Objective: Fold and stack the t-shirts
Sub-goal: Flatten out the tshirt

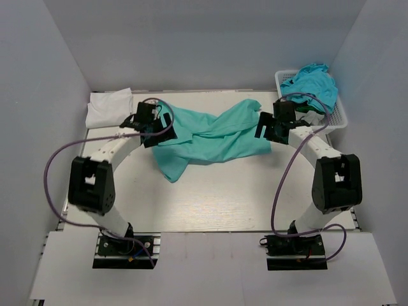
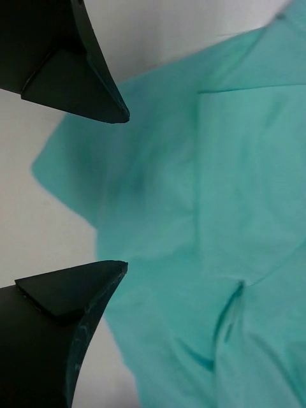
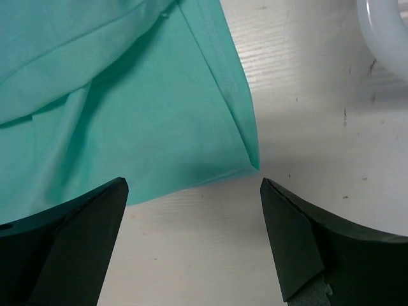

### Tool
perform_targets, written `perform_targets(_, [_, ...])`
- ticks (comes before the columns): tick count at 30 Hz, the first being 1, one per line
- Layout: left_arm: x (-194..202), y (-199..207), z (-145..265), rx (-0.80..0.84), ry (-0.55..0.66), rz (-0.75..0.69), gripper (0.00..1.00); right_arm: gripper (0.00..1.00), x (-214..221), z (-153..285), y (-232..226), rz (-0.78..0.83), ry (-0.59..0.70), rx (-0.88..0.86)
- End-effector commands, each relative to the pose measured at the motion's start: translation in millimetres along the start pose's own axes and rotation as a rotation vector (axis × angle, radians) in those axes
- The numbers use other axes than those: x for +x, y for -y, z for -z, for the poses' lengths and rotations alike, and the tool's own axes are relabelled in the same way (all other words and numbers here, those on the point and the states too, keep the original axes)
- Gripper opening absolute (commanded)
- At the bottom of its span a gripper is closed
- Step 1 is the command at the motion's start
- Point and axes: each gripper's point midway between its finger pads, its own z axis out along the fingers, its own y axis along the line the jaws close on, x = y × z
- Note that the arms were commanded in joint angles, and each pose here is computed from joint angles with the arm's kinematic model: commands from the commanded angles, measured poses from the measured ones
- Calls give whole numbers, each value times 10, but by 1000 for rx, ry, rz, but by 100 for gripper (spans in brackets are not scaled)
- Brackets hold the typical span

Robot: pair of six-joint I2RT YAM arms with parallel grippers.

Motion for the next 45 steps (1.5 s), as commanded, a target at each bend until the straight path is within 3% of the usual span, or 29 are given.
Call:
perform_targets(1, [-306, -89, -241, -82, 44, -45, 99, 90, -373, 37, -163, 27, 79, -52])
perform_targets(2, [-479, -56, -274, -94, 78, -58, 99, 90, -460, 30, -181, 28, 91, -52])
perform_targets(11, [-566, -437, -650, -302, 44, -75, 96, 90, -503, -196, -199, 61, 29, -31])
perform_targets(15, [-478, -480, -818, -301, 8, -99, 96, 90, -485, -259, -183, 60, 16, -22])
perform_targets(23, [-417, -424, -1001, -259, -29, -96, 84, 90, -502, -295, -154, 54, 18, 4])
perform_targets(35, [-456, -348, -892, -235, -24, -85, 54, 90, -482, -331, -173, 41, -1, -4])
perform_targets(40, [-536, -235, -809, -193, -7, -84, 22, 90, -493, -330, -170, 38, 4, -4])
perform_targets(42, [-562, -196, -802, -178, -4, -83, 4, 90, -487, -332, -178, 38, 3, -7])
perform_targets(45, [-549, -178, -784, -174, -15, -74, 0, 90, -504, -311, -169, 46, 8, -6])
